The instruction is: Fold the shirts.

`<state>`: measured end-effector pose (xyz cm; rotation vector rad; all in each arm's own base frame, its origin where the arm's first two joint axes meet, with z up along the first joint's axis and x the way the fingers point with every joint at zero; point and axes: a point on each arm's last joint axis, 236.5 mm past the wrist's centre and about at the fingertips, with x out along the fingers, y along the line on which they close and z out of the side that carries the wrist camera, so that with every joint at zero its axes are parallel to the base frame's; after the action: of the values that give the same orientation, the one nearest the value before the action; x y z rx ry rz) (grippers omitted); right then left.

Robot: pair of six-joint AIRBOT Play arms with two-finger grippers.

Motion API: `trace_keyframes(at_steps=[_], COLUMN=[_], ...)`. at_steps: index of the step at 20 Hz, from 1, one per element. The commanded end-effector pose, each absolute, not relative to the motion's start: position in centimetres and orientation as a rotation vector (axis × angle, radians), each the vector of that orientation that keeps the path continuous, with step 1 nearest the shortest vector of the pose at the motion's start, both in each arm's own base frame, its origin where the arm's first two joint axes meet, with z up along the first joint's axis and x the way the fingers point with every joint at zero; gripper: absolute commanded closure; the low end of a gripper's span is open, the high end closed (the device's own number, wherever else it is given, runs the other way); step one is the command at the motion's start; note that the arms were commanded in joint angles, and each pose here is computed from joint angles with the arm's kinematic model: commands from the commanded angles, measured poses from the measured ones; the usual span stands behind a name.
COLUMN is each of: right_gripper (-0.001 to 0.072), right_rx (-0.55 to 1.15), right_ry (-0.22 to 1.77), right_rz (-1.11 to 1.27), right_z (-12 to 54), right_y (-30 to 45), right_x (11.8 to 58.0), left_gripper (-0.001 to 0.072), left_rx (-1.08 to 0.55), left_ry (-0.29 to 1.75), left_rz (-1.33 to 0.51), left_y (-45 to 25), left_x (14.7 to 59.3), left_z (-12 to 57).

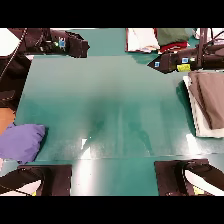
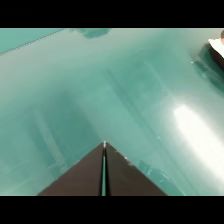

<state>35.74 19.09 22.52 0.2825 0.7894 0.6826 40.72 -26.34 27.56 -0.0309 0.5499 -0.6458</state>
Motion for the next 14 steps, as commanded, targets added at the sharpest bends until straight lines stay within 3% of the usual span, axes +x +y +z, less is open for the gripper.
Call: trace_keyframes(at_steps=[1,14], right_gripper=[0.0696,0.0696], right_rx=[0.282,0.277], right_ry=[0.789,0.8], right_rz=[0.686,0.693], right_z=[22.6,22.5], right_y=[19.2,19.3], right_x=[35.7,35.3], left_gripper=[0.0681,0.0681], left_rx=[-0.031,-0.05], left_ry=[0.549,0.477], left_rz=[-0.646,-0.623], left_y=[-26.3,-25.6], left_x=[40.7,41.6], left_z=[27.6,29.4])
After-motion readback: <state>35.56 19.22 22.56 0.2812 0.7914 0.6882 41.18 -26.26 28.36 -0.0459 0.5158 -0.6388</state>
